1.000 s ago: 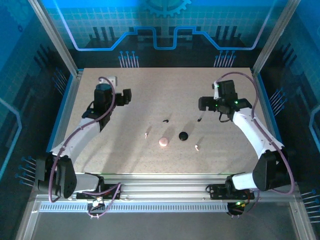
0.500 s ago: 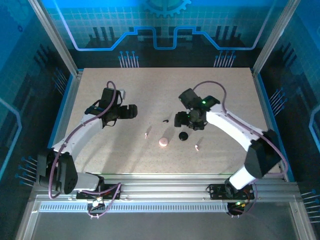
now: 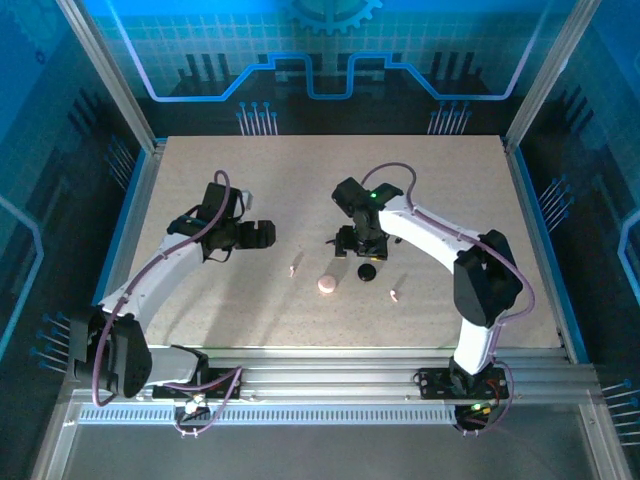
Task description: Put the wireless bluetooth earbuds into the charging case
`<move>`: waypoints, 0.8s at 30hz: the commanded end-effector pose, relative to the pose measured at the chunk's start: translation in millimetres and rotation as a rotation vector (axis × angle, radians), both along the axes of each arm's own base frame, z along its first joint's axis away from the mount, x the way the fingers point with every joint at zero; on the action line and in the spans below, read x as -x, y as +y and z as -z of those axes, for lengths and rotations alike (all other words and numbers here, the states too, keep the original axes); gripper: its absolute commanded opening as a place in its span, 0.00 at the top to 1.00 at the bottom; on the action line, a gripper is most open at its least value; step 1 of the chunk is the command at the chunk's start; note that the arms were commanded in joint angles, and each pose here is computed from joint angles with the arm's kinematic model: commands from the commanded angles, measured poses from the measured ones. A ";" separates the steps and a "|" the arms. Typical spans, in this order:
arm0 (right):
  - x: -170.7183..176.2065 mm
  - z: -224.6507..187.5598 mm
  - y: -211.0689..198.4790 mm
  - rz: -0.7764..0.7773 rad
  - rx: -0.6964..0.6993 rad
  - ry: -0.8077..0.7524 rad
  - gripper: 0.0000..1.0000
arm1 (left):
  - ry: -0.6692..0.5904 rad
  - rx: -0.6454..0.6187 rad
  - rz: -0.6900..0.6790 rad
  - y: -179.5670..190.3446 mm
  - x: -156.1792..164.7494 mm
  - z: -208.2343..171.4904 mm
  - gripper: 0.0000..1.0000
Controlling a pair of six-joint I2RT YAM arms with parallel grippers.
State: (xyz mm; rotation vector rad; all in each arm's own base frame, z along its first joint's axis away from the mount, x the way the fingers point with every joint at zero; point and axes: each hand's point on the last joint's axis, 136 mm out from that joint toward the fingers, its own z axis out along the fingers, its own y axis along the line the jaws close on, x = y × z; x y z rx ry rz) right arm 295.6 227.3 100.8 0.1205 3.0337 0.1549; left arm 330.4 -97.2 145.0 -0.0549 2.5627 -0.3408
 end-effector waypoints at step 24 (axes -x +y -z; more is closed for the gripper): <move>5.7 38.0 -27.9 -0.003 0.106 0.120 0.23 | 0.075 0.066 -0.023 -10.9 2.7 10.1 0.10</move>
